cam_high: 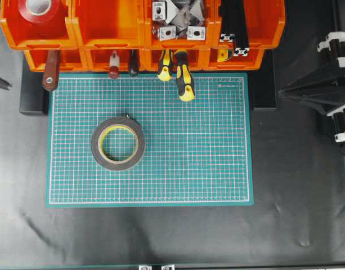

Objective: Pick foam from container rack with left arm.

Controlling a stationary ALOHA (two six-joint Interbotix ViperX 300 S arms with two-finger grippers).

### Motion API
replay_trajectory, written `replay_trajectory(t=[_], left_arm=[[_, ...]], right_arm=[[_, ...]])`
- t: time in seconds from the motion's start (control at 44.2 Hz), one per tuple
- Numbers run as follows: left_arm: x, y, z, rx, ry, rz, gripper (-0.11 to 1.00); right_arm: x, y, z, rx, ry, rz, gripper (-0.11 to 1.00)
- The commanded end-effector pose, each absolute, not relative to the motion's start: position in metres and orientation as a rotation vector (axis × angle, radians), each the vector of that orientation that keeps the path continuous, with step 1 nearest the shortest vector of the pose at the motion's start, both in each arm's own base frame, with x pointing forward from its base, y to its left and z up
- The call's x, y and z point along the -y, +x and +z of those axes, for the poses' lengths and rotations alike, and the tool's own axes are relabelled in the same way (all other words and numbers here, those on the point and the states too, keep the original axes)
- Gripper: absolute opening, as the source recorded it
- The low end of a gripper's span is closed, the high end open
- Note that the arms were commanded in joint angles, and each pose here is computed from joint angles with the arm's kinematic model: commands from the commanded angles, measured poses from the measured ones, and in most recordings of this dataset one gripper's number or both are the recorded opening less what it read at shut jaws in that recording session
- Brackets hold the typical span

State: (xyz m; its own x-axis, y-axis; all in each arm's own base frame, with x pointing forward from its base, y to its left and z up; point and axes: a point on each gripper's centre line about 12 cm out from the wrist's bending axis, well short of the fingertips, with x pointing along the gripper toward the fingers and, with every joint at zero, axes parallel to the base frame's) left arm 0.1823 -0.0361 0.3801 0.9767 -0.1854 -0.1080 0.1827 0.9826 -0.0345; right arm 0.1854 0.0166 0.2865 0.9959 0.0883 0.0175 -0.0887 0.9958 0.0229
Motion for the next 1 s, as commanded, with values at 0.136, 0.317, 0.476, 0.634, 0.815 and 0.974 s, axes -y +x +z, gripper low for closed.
replay_trajectory(t=[0.136, 0.317, 0.476, 0.634, 0.815, 0.974], left_arm=[[0.035, 0.182, 0.377, -0.089, -0.022, -0.180, 0.79], [0.030, 0.183, 0.374, -0.085, -0.036, -0.156, 0.79], [0.031, 0.184, 0.367, -0.072, -0.038, -0.160, 0.79], [0.032, 0.185, 0.369, -0.019, -0.024, -0.165, 0.79], [0.032, 0.184, 0.364, -0.017, -0.041, -0.167, 0.79], [0.031, 0.181, 0.358, -0.024, -0.046, -0.166, 0.79]], right_arm=[[-0.017, 0.187, 0.296, 0.035, 0.029, 0.090, 0.00], [-0.017, 0.188, 0.294, 0.027, 0.027, 0.090, 0.00], [-0.017, 0.188, 0.295, 0.030, 0.027, 0.091, 0.00], [-0.017, 0.186, 0.298, 0.041, 0.026, 0.090, 0.00], [-0.017, 0.186, 0.298, 0.044, 0.026, 0.092, 0.00], [-0.017, 0.186, 0.297, 0.042, 0.028, 0.090, 0.00]])
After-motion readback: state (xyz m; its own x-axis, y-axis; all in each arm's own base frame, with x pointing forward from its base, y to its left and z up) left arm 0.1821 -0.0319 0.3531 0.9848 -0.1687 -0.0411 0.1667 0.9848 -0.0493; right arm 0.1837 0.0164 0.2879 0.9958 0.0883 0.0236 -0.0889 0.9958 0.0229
